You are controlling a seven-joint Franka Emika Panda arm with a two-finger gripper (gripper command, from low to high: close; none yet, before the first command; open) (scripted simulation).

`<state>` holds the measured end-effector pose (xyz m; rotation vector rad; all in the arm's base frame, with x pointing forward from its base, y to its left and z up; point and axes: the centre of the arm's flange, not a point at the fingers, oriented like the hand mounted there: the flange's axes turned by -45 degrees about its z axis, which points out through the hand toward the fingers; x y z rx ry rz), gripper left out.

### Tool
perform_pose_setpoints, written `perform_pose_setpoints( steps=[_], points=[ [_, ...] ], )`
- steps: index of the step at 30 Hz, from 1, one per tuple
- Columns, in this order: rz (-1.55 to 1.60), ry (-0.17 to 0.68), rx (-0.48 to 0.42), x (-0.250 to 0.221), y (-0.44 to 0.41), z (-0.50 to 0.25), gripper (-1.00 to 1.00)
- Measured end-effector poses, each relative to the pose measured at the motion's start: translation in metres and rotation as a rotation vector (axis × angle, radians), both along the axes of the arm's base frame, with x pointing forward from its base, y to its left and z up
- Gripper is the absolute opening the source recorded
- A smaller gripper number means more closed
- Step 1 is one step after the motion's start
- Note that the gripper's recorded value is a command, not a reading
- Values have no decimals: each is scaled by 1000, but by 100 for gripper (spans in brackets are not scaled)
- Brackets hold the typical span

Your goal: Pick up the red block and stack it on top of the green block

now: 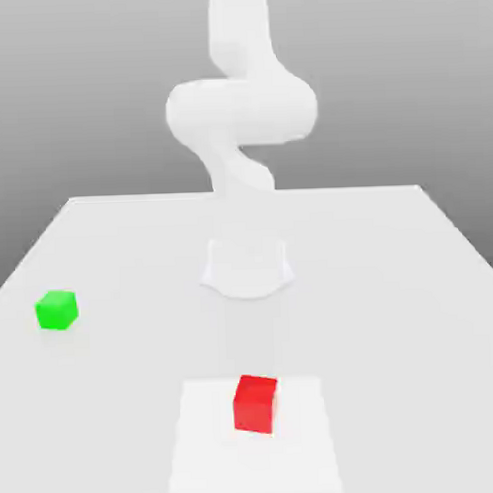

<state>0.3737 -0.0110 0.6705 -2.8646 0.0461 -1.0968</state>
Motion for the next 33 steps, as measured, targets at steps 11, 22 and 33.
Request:
perform_pose_setpoints(
  steps=[11,22,33],
  points=[
    [-6,340,172,72,4,-208,0],
    [-99,635,117,45,24,-391,0],
    [-186,721,6,11,15,-467,0]
  ],
)
